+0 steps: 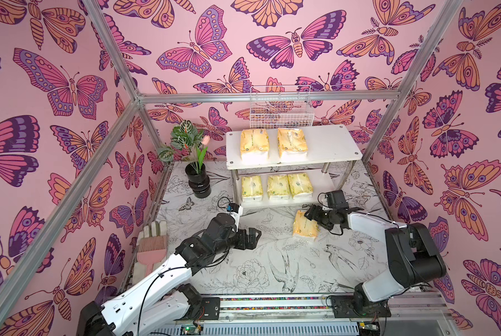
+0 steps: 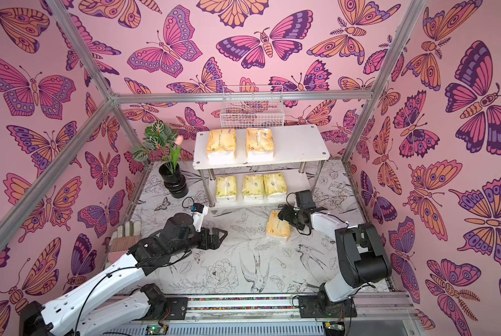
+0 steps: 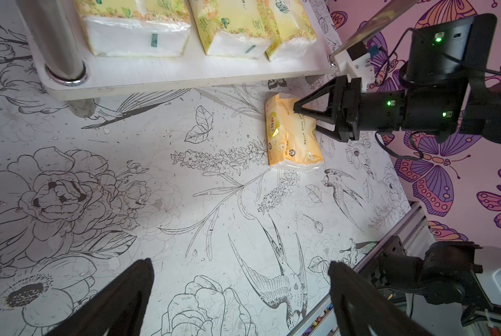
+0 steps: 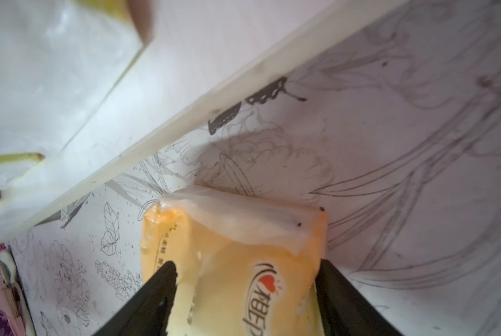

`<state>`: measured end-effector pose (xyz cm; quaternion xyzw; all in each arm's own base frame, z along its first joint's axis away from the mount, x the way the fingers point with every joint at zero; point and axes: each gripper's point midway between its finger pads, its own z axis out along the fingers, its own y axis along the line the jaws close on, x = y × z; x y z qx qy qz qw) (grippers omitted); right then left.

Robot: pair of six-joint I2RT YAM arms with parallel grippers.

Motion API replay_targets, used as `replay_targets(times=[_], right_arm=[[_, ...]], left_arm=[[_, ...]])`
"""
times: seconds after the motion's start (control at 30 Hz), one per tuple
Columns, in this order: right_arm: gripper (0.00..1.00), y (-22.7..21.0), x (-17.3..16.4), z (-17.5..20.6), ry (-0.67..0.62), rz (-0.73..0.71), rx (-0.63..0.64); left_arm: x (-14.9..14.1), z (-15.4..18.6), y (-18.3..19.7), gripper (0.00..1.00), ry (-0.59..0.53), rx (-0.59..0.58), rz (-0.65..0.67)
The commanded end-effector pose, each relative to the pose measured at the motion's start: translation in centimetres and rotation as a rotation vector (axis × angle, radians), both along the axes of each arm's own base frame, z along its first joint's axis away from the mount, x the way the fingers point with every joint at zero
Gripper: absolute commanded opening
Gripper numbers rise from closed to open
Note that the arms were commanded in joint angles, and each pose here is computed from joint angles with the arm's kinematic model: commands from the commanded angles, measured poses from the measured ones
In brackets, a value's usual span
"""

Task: Place the tissue boxes on the shelf by color
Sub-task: Move the box of tissues to the center of the board.

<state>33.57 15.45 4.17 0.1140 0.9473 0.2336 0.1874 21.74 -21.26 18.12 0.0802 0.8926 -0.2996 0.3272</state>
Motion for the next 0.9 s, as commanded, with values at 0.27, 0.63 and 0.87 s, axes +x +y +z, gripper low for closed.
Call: replay_targets(times=[0.27, 0.63, 0.87], right_arm=[[0.76, 9.6, -2.8, 2.0, -0.055, 0.216, 0.048], [0.84, 7.7, -6.9, 3.3, -0.072, 0.178, 0.157], [0.84, 7.0, -9.1, 1.7, -0.031, 0.158, 0.235]], left_arm=[[0.3, -1.5, -0.4, 0.99, 0.021, 0.010, 0.009], [2.0, -5.1, -2.7, 0.99, 0.096, -0.042, 0.037], [4.4, -7.4, -5.7, 0.99, 0.182, -0.048, 0.023]])
